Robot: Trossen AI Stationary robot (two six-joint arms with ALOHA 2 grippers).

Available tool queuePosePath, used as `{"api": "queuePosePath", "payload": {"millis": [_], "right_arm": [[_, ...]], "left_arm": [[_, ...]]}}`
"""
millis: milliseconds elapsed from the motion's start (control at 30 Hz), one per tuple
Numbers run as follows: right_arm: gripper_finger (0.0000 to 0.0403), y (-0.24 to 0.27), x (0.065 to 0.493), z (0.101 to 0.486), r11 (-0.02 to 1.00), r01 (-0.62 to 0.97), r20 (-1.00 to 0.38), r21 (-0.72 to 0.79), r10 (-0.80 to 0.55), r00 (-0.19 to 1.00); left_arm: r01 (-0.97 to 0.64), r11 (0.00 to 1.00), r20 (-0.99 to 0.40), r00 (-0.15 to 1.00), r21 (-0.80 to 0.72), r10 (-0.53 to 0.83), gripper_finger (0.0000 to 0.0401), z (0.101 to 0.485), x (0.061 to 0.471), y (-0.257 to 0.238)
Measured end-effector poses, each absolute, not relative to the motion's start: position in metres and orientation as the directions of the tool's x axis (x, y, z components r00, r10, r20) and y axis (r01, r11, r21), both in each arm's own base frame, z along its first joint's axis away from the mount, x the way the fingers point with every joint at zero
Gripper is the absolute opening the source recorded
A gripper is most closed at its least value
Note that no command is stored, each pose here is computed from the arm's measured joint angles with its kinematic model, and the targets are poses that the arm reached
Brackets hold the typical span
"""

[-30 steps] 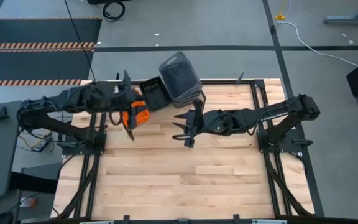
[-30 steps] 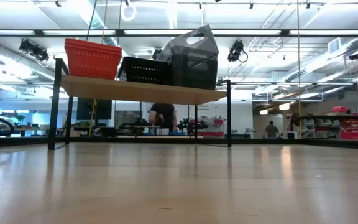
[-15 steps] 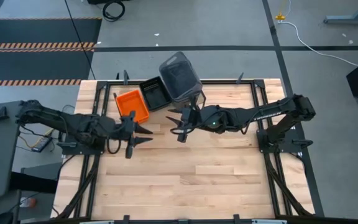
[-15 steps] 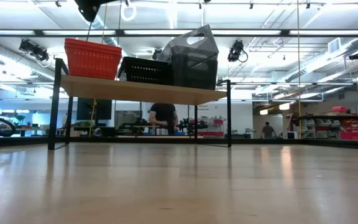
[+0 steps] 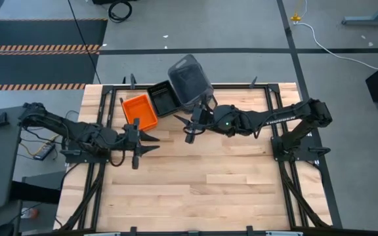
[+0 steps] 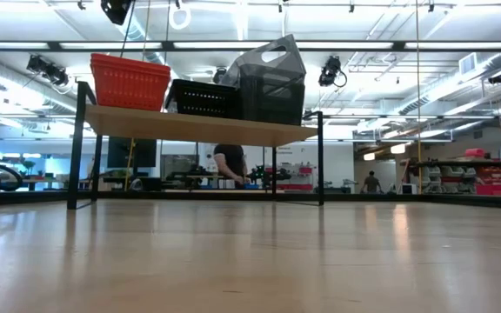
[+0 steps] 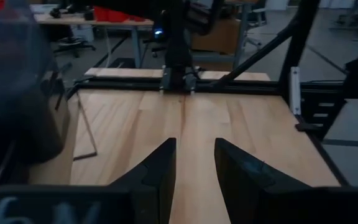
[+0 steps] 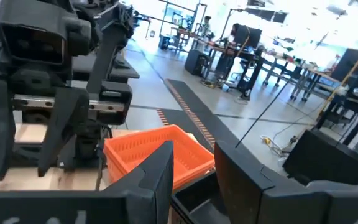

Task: Stack baskets on shelf by color
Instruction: Stack the gray bin on top of the gray bin on the shelf

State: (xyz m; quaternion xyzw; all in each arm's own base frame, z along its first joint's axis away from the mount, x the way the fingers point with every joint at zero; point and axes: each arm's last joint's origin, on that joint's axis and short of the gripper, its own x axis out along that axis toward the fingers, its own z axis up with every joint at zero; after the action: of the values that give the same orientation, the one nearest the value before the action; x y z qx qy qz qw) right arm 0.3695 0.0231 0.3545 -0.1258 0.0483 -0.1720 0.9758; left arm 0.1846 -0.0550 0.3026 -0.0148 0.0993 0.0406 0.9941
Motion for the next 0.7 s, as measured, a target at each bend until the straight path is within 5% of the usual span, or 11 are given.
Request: {"api": "queuePosePath", "payload": {"millis": [300,700], "right_arm": [[0.0123,0.020,0.359,0.398,0.837,0.253,-0.227,-0.486,-0.401,0.888],[0.0123,0.017,0.324,0.442,0.824,0.111,-0.454,-0.555,-0.412,0.790]], "left_arm": [[-0.077,0.996,-0.153,0.986,-0.046,0.069,0.0117,0.307,0.182,-0.062],[-0.143,0.990,-0.127,0.982,-0.002,0.141,0.0117,0.309,0.171,-0.077]]}}
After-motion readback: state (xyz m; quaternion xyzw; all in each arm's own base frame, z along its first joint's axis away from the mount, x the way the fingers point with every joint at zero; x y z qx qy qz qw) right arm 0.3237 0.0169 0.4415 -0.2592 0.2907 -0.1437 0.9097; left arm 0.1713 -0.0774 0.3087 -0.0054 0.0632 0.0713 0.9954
